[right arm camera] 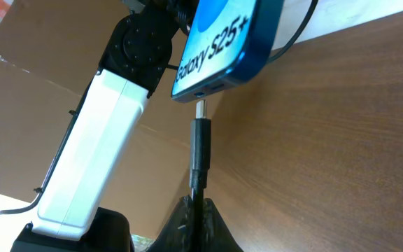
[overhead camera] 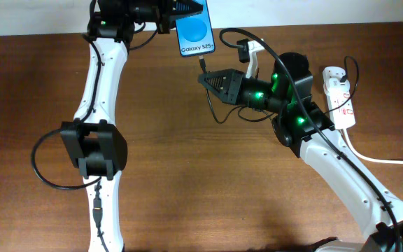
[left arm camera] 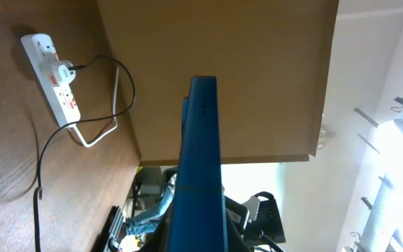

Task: Plug charger to phone and switch on socket
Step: 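Push the cable end up into the phone's port held by the left gripper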

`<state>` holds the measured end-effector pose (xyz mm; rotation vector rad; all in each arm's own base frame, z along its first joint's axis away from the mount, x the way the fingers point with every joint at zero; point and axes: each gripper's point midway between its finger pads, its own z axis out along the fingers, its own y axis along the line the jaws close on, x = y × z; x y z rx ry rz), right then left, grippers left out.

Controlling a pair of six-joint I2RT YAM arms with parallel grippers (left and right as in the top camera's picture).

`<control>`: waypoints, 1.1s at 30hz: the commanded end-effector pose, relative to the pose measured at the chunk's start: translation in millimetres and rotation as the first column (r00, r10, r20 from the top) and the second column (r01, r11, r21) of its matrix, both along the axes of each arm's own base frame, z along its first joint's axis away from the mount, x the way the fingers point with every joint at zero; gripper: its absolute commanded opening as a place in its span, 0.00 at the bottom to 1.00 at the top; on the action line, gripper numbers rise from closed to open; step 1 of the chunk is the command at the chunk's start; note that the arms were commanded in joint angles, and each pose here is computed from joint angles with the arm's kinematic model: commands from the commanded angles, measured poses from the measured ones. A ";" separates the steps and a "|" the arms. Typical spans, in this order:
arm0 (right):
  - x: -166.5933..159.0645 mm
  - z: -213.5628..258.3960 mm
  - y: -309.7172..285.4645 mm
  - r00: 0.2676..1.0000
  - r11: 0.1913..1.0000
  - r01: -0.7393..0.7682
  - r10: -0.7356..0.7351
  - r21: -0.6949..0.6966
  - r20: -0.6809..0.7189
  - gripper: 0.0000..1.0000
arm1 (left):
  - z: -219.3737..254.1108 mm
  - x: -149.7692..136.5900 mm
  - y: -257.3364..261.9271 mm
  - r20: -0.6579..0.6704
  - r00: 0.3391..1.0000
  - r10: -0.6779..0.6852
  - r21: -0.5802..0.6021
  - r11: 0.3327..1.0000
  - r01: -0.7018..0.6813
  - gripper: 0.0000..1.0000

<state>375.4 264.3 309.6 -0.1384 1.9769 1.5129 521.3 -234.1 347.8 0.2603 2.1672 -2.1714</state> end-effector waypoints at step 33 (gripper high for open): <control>4.7 -2.5 1.2 0.999 1.000 0.007 -0.007 0.016 -0.036 0.04 | 11.3 -2.4 3.2 0.037 0.999 0.006 -0.004 1.000 -0.006 0.00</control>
